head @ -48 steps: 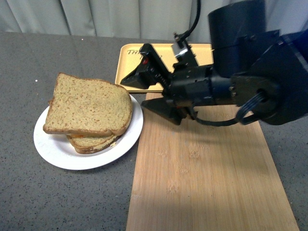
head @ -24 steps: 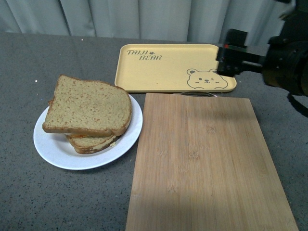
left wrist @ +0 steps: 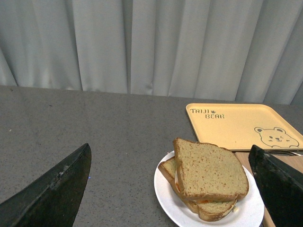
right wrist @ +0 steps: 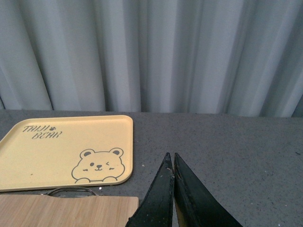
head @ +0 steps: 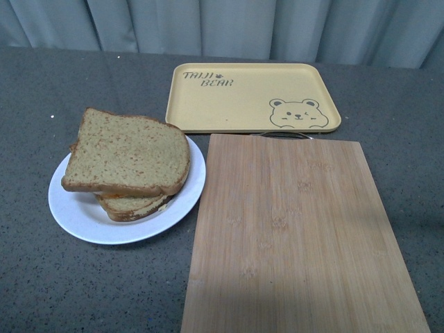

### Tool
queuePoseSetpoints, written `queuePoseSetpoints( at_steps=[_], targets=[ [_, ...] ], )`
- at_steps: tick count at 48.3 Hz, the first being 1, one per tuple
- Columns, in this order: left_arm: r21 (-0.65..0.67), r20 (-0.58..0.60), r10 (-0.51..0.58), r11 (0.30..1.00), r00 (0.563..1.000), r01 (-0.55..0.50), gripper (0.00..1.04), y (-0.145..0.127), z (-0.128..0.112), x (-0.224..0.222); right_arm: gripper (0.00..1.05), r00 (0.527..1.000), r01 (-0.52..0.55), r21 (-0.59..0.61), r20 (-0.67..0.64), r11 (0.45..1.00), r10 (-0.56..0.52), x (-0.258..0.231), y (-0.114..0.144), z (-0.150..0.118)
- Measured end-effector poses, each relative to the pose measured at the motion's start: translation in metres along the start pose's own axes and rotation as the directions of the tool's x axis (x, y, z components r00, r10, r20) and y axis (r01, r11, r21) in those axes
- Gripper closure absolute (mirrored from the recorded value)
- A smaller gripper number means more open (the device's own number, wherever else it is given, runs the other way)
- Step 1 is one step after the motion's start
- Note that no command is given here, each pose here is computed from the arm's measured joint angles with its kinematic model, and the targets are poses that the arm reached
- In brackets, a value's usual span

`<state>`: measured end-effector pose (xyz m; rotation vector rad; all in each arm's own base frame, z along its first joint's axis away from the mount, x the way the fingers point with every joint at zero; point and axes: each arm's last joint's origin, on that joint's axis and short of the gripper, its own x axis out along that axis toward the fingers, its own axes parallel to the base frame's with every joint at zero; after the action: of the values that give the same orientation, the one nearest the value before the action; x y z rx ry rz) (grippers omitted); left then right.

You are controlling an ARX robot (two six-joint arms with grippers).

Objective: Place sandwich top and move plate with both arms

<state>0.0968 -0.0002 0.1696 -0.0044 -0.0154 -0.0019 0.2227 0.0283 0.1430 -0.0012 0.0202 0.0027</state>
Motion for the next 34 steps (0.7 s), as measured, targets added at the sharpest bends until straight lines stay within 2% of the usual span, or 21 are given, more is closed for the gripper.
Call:
queuePoseSetpoints(
  at_steps=[22, 34],
  targets=[
    [0.0, 0.0, 0.0, 1.0, 1.0, 0.0, 0.07, 0.0, 0.0, 0.0, 1.04, 1.0, -0.021, 0.001, -0.001, 1.0, 0.021, -0.048, -0.02, 0.017],
    [0.0, 0.0, 0.0, 1.0, 1.0, 0.0, 0.07, 0.0, 0.0, 0.0, 1.04, 1.0, 0.002, 0.002, 0.001, 1.0, -0.002, -0.069, -0.028, 0.017]
  ],
)
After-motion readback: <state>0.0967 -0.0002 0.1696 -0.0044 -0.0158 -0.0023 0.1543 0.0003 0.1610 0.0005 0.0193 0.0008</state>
